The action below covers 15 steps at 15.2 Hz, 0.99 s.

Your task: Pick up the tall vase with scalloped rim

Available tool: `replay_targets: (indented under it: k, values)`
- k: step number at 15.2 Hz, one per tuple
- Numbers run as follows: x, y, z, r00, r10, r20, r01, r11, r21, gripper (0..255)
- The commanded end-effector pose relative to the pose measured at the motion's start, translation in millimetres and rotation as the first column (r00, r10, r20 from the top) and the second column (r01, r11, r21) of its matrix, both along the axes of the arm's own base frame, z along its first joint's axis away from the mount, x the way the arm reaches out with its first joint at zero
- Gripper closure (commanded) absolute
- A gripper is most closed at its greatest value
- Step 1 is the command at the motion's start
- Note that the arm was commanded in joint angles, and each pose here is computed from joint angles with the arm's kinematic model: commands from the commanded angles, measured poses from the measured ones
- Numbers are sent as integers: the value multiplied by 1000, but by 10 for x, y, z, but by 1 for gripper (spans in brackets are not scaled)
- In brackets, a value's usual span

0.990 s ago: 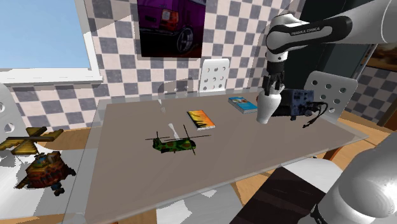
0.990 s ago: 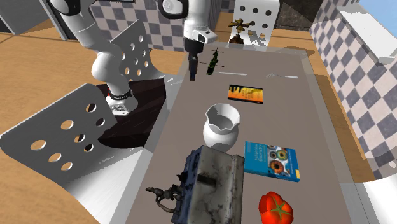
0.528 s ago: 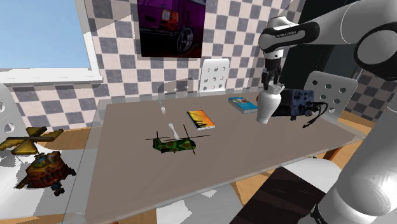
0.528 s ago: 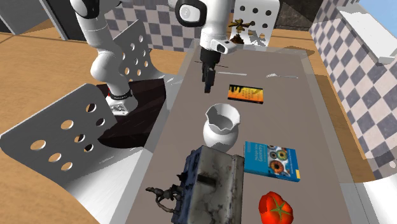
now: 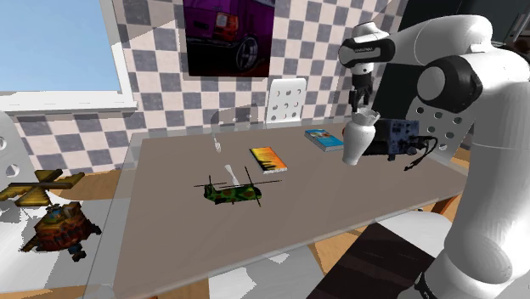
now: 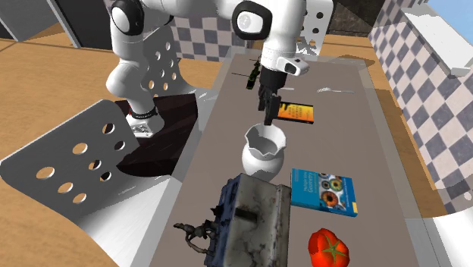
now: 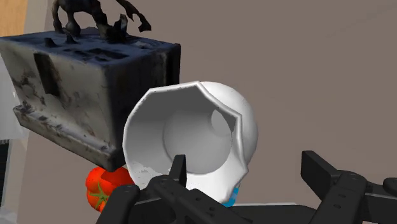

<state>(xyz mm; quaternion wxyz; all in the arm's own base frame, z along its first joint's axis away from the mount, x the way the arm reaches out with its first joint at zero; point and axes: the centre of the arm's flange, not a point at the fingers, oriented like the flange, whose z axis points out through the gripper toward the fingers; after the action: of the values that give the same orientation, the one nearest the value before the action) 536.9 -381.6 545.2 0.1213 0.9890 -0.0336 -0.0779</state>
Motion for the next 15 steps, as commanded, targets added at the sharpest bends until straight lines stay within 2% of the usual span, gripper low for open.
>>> replay_targets:
  k: [1,7,9,10,15]
  values:
    - [53,-58,-72,1000,3,-2,-3,1000,-4,0]
    - [53,-58,-419,1000,3,-2,-3,1000,-4,0]
    - [53,-58,-419,1000,3,-2,-3,1000,-4,0]
    - [52,-60,-420,1000,3,-2,-3,1000,-4,255]
    - [55,-58,-421,1000,3,-2,-3,1000,-4,255]
